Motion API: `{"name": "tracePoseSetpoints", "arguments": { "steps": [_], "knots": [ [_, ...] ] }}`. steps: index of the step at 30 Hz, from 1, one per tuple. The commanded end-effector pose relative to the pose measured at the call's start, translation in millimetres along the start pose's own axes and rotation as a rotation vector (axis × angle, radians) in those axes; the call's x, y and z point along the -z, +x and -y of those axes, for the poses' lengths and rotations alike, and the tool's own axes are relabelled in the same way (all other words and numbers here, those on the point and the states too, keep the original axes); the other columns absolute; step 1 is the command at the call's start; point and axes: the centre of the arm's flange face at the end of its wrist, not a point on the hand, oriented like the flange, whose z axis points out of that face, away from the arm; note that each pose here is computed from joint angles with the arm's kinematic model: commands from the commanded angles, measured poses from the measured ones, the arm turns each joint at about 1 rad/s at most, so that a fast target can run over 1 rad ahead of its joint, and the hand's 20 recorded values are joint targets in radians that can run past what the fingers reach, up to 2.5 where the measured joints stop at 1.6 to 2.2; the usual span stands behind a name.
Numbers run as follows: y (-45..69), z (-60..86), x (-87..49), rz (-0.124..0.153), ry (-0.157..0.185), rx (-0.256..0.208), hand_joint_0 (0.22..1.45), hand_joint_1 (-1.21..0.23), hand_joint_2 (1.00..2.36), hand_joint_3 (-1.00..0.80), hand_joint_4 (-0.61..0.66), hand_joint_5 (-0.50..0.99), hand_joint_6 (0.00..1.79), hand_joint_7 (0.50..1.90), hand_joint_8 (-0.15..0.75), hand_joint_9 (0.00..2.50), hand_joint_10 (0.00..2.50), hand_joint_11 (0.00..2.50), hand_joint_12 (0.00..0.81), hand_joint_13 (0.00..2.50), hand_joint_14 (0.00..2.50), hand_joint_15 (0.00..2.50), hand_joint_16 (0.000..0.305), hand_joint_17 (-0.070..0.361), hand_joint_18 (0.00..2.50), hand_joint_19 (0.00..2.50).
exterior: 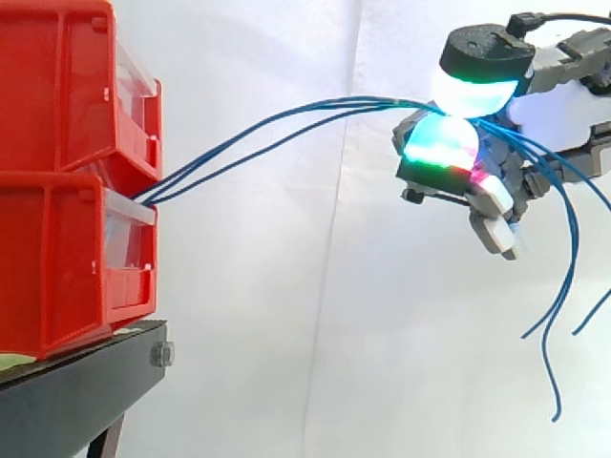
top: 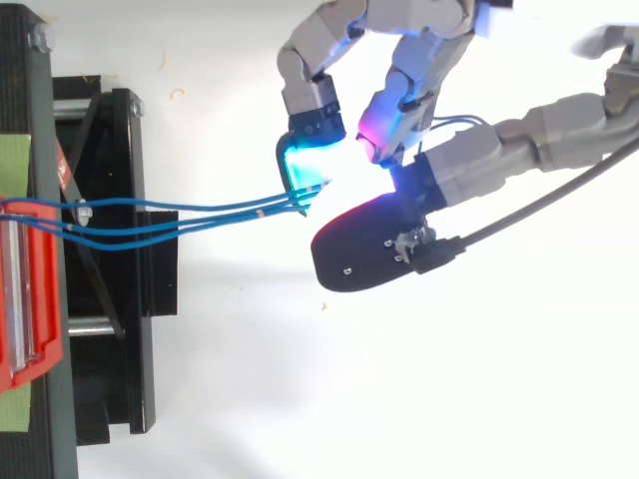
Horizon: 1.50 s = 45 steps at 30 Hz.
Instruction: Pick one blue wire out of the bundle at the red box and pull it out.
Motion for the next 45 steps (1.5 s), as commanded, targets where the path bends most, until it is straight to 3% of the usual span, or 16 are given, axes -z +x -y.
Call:
{"name": "tracePoseSetpoints", "arguments": {
  "steps": [1, 4, 16, 17, 20, 23, 26, 30, 38, 41, 45],
  "knots": [
    [-0.1, 0.0, 0.0, 0.001, 0.000, 0.001, 0.65, -0.89, 1.02, -0.17, 0.11, -0.12, 0.93, 1.25, 0.394, 1.08, 0.01, 0.60, 0.441, 1.09, 0.02, 0.44, 0.056, 0.125, 1.01, 0.49],
    [0.8, -0.5, -0.1, 0.000, 0.000, -0.001, 0.67, -0.91, 1.02, -0.23, 0.07, -0.14, 0.95, 1.19, 0.360, 0.98, 0.01, 0.59, 0.435, 1.05, 0.02, 0.44, 0.056, 0.125, 0.99, 0.47],
    [-0.1, 0.0, 0.0, 0.001, 0.000, -0.001, 0.75, -0.92, 1.01, -0.41, 0.09, -0.20, 0.96, 1.06, 0.326, 0.88, 0.01, 0.55, 0.420, 0.99, 0.01, 0.41, 0.056, 0.126, 0.95, 0.43],
    [-0.1, 0.0, 0.0, 0.001, 0.000, -0.001, 0.68, -0.89, 1.01, -0.44, 0.11, -0.20, 0.96, 1.01, 0.327, 0.87, 0.01, 0.56, 0.426, 0.98, 0.01, 0.43, 0.056, 0.127, 0.94, 0.46],
    [0.0, -0.1, 0.0, 0.000, 0.000, -0.001, 0.55, -0.74, 1.00, -0.49, 0.16, -0.18, 0.94, 1.08, 0.361, 0.92, 0.01, 0.56, 0.444, 0.98, 0.01, 0.44, 0.059, 0.133, 0.93, 0.54],
    [0.0, -0.1, 0.0, 0.000, 0.000, -0.001, 0.50, -0.59, 1.00, -0.50, 0.17, -0.16, 0.92, 1.10, 0.390, 0.98, 0.01, 0.55, 0.463, 1.01, 0.01, 0.44, 0.063, 0.142, 0.97, 0.55],
    [0.0, -0.1, 0.0, 0.000, 0.000, -0.001, 0.51, -0.54, 1.00, -0.50, 0.19, -0.15, 0.92, 1.13, 0.389, 1.01, 0.01, 0.56, 0.463, 1.03, 0.01, 0.45, 0.063, 0.141, 0.97, 0.56],
    [0.2, -0.2, 0.0, -0.002, -0.001, -0.001, 0.57, -0.58, 1.01, -0.38, 0.18, -0.14, 0.92, 1.17, 0.384, 1.03, 0.01, 0.56, 0.451, 1.05, 0.01, 0.45, 0.059, 0.132, 0.96, 0.56],
    [0.1, -0.4, -0.3, 0.000, -0.004, -0.001, 0.61, -0.80, 1.02, -0.18, 0.16, -0.13, 0.94, 1.19, 0.403, 1.08, 0.01, 0.60, 0.450, 1.09, 0.02, 0.45, 0.058, 0.131, 1.02, 0.52],
    [0.1, -0.4, -0.3, 0.000, -0.004, -0.001, 0.65, -0.85, 1.02, -0.15, 0.10, -0.13, 0.94, 1.28, 0.394, 1.07, 0.01, 0.62, 0.438, 1.09, 0.02, 0.45, 0.056, 0.126, 1.01, 0.51],
    [0.1, -0.3, -0.2, -0.001, -0.002, -0.001, 0.70, -0.89, 1.02, -0.17, 0.03, -0.14, 0.96, 1.22, 0.378, 1.05, 0.01, 0.61, 0.435, 1.07, 0.02, 0.45, 0.055, 0.124, 1.00, 0.49]
  ]
}}
